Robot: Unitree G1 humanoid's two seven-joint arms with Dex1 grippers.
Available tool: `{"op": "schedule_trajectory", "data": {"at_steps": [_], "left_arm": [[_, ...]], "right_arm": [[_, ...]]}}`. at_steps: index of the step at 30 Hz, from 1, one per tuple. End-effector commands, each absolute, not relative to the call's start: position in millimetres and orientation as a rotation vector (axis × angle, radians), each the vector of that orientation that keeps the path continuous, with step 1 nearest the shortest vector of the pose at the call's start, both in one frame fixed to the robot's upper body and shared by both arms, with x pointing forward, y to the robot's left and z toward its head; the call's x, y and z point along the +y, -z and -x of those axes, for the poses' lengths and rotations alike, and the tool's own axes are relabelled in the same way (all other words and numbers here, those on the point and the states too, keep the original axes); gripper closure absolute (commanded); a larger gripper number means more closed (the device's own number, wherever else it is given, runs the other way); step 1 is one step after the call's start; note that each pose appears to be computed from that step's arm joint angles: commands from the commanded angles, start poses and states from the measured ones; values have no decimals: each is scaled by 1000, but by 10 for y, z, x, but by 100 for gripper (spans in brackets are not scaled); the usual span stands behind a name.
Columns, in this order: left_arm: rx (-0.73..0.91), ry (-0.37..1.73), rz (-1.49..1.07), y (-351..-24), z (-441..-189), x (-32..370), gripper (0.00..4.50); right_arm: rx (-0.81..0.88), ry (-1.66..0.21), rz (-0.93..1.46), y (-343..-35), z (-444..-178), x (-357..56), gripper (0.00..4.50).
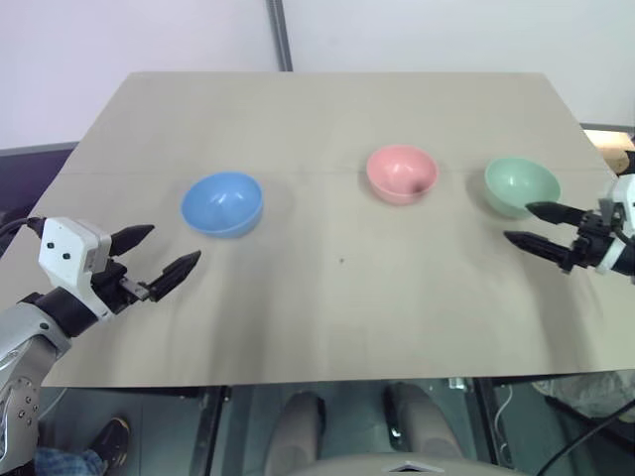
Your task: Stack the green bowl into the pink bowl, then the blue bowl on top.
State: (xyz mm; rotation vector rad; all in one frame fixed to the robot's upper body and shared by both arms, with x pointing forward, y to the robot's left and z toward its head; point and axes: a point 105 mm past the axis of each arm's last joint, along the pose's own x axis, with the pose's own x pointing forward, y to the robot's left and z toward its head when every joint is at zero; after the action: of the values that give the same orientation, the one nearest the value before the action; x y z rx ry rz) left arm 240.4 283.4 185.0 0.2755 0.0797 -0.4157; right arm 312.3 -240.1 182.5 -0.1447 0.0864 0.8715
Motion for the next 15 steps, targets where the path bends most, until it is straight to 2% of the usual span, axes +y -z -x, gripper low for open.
{"op": "schedule_trajectory", "data": {"at_steps": [1, 6, 15], "left_arm": [[39, 419, -282, -1944, -2384, 2797, 3], [5, 513, -228, -2011, -2329, 2658, 3], [3, 786, -111, -2073, -2161, 2309, 3]], "right_arm": [[14, -927, 171, -2024, -3142, -2217, 0], [31, -953, 180, -1980, -3192, -2109, 0], [97, -888, 340, -1821, -3613, -1739, 0]]}}
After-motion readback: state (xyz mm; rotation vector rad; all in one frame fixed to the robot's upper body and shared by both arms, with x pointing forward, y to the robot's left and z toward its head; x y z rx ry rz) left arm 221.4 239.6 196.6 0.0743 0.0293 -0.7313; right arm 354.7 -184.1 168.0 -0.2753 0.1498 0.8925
